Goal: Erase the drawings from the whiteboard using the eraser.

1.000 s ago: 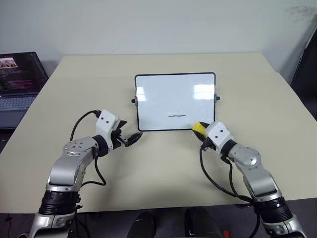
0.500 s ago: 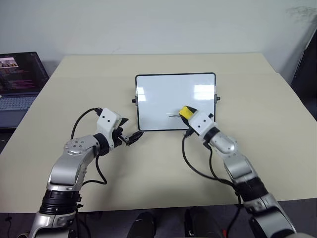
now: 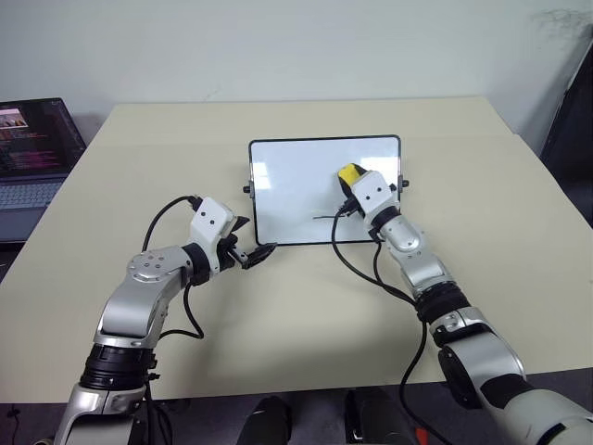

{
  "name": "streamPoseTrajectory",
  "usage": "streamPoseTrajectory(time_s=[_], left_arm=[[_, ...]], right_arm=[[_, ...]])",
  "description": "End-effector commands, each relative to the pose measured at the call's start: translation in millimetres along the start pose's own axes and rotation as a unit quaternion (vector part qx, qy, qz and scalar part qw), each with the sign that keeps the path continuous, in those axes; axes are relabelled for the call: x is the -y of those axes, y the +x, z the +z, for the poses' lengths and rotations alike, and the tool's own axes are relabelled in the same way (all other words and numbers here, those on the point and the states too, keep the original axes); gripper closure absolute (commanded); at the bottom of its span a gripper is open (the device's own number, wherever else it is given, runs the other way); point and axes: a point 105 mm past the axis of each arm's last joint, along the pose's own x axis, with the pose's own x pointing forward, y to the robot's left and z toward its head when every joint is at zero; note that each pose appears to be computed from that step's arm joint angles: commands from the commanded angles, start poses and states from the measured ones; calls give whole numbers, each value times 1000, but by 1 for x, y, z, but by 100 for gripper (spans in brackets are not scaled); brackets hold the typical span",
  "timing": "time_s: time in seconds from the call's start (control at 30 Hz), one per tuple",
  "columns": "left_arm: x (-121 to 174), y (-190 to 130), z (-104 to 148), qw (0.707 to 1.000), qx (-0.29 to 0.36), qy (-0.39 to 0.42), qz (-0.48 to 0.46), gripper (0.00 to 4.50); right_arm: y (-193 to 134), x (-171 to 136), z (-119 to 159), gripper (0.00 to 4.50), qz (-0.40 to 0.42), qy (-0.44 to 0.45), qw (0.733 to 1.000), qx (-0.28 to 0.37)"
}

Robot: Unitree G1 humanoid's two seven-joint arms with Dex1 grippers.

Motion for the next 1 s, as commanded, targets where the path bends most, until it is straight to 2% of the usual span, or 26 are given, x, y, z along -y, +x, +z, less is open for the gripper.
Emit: streamPoseTrajectory(time_s=[0.03, 0.17, 0.33, 0.47, 0.67, 0.8, 1.0], left_arm=[[-3, -1, 11, 1000, 15, 22, 2, 0], [-7, -3, 10, 1000, 13, 24, 7, 0], [-9, -4, 9, 1000, 13, 23, 12, 0], [-9, -4, 10, 1000, 14, 23, 14, 0], [-6, -2, 10, 1000, 17, 20, 12, 0], [-4, 2, 11, 1000, 18, 19, 7, 0], [-2, 6, 12, 1000, 20, 18, 0, 0]], right_arm=[[2, -24, -2, 325, 41, -4, 999, -2], [-4, -64, -13, 325, 110, -19, 994, -20], [-7, -70, -22, 325, 132, -56, 989, -37], [-10, -34, -42, 325, 80, -63, 991, -91], [-32, 6, -57, 325, 52, -83, 987, -125], [-54, 21, -66, 325, 43, -98, 983, -150], [-80, 26, -82, 325, 49, -123, 972, -193]])
